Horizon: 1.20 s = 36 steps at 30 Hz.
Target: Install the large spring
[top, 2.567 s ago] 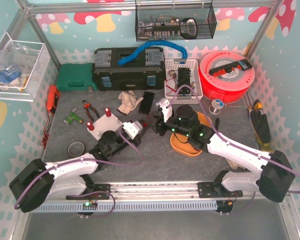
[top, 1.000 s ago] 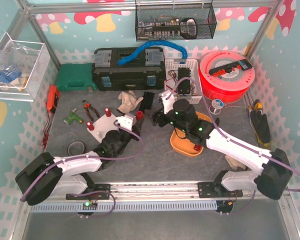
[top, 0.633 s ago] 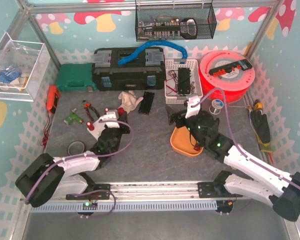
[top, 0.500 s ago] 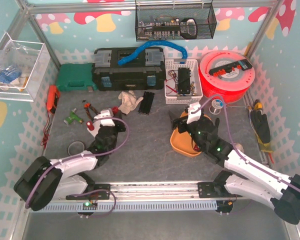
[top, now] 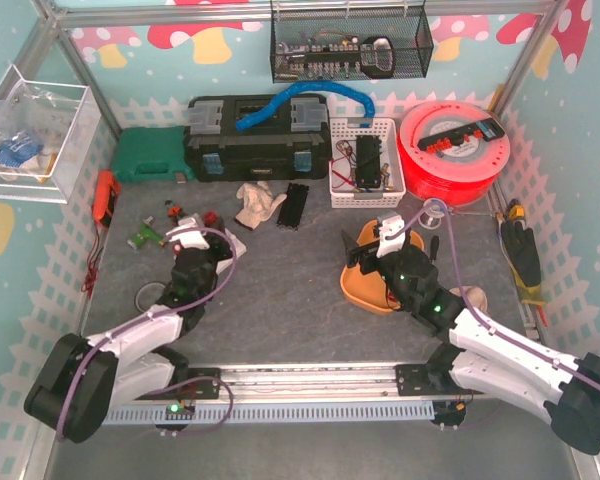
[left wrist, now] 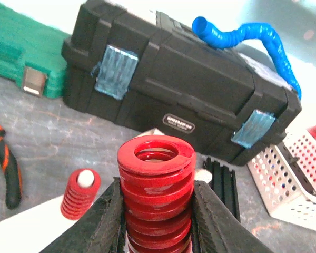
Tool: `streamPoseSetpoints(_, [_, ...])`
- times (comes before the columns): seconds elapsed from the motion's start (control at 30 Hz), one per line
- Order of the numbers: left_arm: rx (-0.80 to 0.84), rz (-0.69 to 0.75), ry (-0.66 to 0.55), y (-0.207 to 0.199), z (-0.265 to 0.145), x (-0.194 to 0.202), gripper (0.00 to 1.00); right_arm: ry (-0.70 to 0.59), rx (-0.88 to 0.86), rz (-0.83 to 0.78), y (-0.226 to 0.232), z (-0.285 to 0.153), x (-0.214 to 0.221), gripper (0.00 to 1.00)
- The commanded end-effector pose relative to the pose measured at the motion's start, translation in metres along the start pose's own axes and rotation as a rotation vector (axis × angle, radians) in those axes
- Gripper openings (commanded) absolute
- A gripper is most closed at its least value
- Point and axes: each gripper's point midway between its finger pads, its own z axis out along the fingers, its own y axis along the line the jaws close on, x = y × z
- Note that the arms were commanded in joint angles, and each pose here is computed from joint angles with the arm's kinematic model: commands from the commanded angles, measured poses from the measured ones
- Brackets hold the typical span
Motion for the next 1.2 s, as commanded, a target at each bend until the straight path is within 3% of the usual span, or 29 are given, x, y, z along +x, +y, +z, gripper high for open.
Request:
streamPoseSetpoints(0.0, [0.07, -0.04, 0.044, -0.003, 0.005, 0.011, 0.0, -0.063, -0.009, 0.014, -0.001, -0.005, -0.014, 0.99])
streamPoseSetpoints(0.17, [0.104, -0.044, 0.107, -0.009, 0.017, 0.026, 0.0, -0.071, -0.003, 0.013, -0.004, -0.008, -0.015, 0.99])
streamPoseSetpoints(1.17, [0.061, 0.032, 0.112, 0.003, 0.032, 0.052, 0.0, -0.092, 0.003, 0.005, -0.008, -0.012, -0.018, 0.99])
